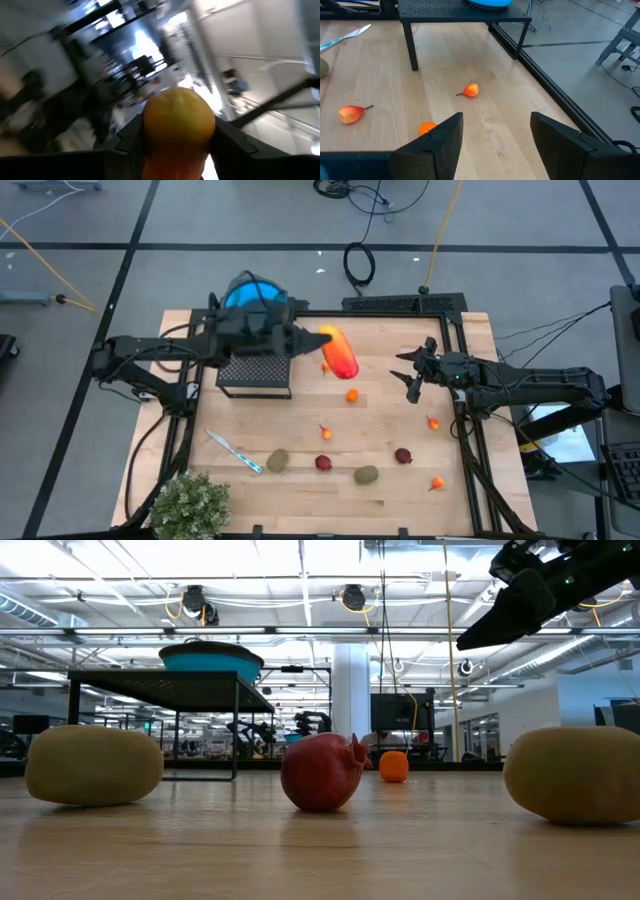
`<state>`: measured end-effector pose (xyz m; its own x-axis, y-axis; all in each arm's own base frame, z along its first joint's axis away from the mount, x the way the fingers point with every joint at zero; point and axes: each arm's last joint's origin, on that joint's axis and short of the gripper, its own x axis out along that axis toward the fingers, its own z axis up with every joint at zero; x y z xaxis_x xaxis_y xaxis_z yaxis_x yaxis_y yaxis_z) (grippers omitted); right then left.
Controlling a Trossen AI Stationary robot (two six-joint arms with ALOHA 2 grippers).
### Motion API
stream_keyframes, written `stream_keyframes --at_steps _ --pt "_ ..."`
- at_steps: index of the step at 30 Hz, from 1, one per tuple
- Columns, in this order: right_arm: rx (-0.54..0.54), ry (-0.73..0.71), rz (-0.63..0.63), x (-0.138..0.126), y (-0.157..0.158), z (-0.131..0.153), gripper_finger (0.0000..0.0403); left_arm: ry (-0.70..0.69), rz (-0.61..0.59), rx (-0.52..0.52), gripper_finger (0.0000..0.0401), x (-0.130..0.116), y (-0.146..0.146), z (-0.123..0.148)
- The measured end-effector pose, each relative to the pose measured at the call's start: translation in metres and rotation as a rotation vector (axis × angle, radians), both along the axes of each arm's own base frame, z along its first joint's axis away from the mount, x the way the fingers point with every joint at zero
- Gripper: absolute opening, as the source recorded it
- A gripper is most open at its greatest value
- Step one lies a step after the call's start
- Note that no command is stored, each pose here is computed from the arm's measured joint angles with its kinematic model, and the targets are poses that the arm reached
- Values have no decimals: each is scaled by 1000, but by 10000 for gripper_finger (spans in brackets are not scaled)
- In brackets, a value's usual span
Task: Pick & Place Fruit
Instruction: Put the mango into the blue strainer bowl on the shelf
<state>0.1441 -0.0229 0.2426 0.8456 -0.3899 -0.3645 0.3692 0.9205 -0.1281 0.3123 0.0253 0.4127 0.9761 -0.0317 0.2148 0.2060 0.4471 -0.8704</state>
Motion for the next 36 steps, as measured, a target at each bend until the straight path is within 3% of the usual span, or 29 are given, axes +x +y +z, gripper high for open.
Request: stream_keyframes --at_steps 14,22,28,36 --pt "0 0 0 0 0 0 210 388 -113 -488 164 1 0 -34" --pt "0 -1 0 0 0 0 208 514 -222 -726 164 -1 -4 -41" --pt "0 -1 1 0 0 0 207 553 -249 -789 164 -2 -6 -43" --pt "0 -1 1 0 0 0 203 580 -257 -705 164 -3 -7 -47"
